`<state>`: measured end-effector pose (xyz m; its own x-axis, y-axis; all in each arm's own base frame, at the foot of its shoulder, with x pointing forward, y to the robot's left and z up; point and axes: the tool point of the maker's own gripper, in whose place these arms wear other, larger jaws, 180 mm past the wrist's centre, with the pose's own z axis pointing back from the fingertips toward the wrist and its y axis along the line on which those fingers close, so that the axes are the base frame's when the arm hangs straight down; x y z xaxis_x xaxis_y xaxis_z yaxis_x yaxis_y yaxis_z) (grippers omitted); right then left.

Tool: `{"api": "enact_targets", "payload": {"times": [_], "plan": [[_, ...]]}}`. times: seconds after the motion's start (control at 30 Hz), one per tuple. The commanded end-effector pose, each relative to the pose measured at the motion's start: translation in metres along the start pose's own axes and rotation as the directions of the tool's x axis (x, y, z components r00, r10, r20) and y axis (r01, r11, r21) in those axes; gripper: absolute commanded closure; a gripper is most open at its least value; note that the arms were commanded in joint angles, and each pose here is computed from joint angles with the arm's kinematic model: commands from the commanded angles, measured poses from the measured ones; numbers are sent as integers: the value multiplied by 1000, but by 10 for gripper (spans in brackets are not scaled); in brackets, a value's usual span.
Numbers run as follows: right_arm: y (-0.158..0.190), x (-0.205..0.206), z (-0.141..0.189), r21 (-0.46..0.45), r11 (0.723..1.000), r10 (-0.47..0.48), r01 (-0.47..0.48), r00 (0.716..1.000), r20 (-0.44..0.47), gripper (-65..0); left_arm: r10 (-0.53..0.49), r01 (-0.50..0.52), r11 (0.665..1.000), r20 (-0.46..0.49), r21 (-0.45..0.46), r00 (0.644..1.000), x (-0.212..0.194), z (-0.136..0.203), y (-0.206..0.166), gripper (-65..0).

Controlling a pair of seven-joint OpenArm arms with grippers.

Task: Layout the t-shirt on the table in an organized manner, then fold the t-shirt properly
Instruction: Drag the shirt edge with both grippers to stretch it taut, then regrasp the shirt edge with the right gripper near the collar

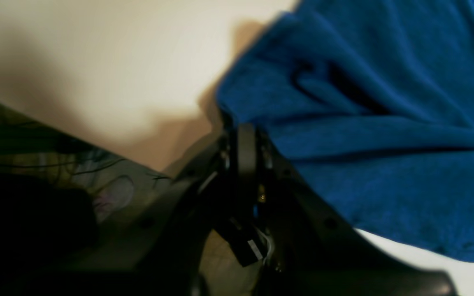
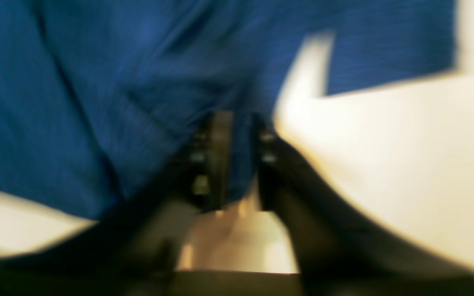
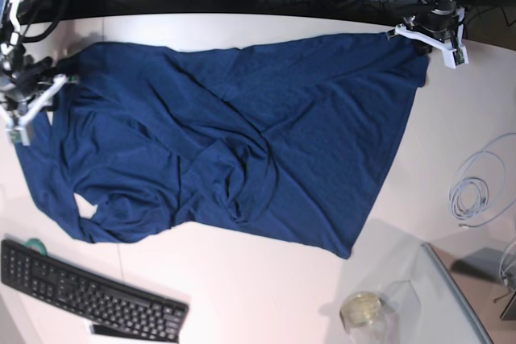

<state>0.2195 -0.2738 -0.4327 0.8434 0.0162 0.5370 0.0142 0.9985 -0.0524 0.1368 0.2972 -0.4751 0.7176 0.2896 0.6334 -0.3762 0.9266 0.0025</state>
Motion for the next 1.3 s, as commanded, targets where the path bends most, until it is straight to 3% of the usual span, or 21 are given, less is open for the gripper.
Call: {"api": "enact_targets", "payload": {"times": [0.0,0.07,0.1,0.17,0.23,0.3,0.43,0.63,0.9,1.0,1.07,1.17,1.2,1.27], "plan": [[-2,-1,8,-11,999,-36,36,999,23,-248,-8,8,1000,41,4,999,13,2,3,0],[2,-6,17,-15,998,-57,57,998,32,-359,-6,6,1000,45,1,999,15,0,2,0],[3,-8,21,-17,999,-38,38,999,30,-375,-9,9,1000,44,3,999,15,0,2,0],[37,-13,21,81,993,87,-88,996,17,-377,-8,8,1000,44,2,999,16,0,2,0],[59,-20,19,161,967,202,-199,979,-1,-377,-11,11,1000,47,3,999,17,0,2,0],[74,-22,10,203,950,246,-239,969,-12,-378,-14,13,1000,47,4,999,18,0,3,0],[78,-9,-10,208,949,248,-238,969,-22,-378,-14,13,1000,47,4,999,18,0,3,0],[96,-11,-31,266,925,298,-273,953,-61,-377,-17,17,1000,45,6,999,17,0,4,0],[118,-15,-23,304,901,336,-309,941,-40,-377,-15,15,1000,48,13,999,18,1,7,0],[123,-29,-30,329,895,345,-303,935,-77,-374,-16,15,1000,49,11,999,19,0,6,0],[123,-36,-33,336,894,347,-297,932,-100,-314,-16,16,1000,48,10,999,19,0,6,0],[122,-45,-28,342,890,356,-300,928,-110,-39,-16,16,1000,48,10,999,19,0,6,0],[123,-46,-23,342,888,360,-307,927,-102,0,-16,16,1000,48,10,999,19,0,6,0],[126,-49,-10,343,880,374,-327,924,-80,-27,-15,14,1000,49,12,999,19,1,7,0]]}}
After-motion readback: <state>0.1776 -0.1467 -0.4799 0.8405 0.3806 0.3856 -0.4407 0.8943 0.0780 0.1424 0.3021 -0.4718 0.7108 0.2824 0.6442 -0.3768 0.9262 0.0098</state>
